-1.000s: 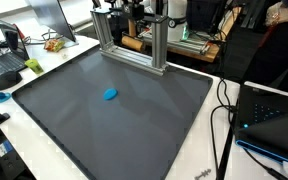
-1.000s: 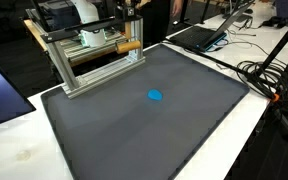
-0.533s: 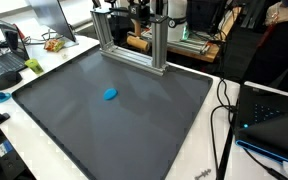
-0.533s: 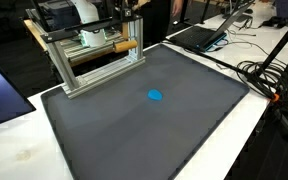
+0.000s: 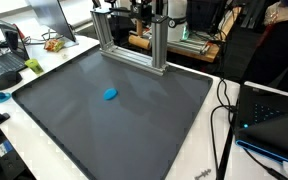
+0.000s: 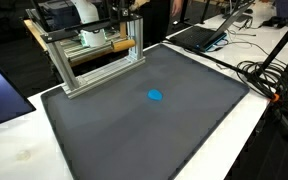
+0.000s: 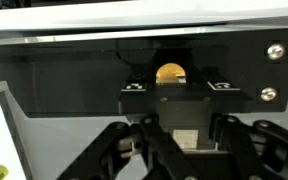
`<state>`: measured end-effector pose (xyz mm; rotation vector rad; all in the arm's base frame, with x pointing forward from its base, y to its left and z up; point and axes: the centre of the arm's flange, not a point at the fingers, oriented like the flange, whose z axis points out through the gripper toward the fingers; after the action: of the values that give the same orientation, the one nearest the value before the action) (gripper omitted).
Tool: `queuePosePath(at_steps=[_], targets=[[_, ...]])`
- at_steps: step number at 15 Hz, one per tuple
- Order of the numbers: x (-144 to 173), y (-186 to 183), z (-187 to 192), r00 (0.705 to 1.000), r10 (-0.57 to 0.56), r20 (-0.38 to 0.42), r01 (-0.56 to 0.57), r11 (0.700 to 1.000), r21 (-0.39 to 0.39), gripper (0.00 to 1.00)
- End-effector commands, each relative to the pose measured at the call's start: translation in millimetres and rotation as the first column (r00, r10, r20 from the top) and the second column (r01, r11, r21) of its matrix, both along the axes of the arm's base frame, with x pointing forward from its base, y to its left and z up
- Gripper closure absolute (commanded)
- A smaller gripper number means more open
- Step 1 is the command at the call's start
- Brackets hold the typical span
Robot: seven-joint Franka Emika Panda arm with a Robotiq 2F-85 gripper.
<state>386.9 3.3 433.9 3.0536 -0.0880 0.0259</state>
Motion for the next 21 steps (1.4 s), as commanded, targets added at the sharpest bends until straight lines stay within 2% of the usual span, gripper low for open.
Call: queuePosePath(at_steps=[1,7,11,13,15,18,21], targets=[[-26,-5,-4,0.998,0.055,-0.005,-0.055,0.998,0.011,0.78],[-45,-4,-4,0.995,0.099,-0.010,-0.099,0.995,0.033,0.78],[-50,-5,-2,0.997,0.075,-0.016,-0.074,0.995,0.065,0.78],[-47,-7,0,0.999,0.043,-0.018,-0.042,0.997,0.070,0.27],[-44,-8,3,1.000,0.018,-0.021,-0.017,0.998,0.065,0.22],[-39,-5,13,1.000,0.015,-0.008,-0.015,0.999,0.043,0.03],[-32,-4,29,1.000,0.029,0.006,-0.029,0.999,0.028,0.00]])
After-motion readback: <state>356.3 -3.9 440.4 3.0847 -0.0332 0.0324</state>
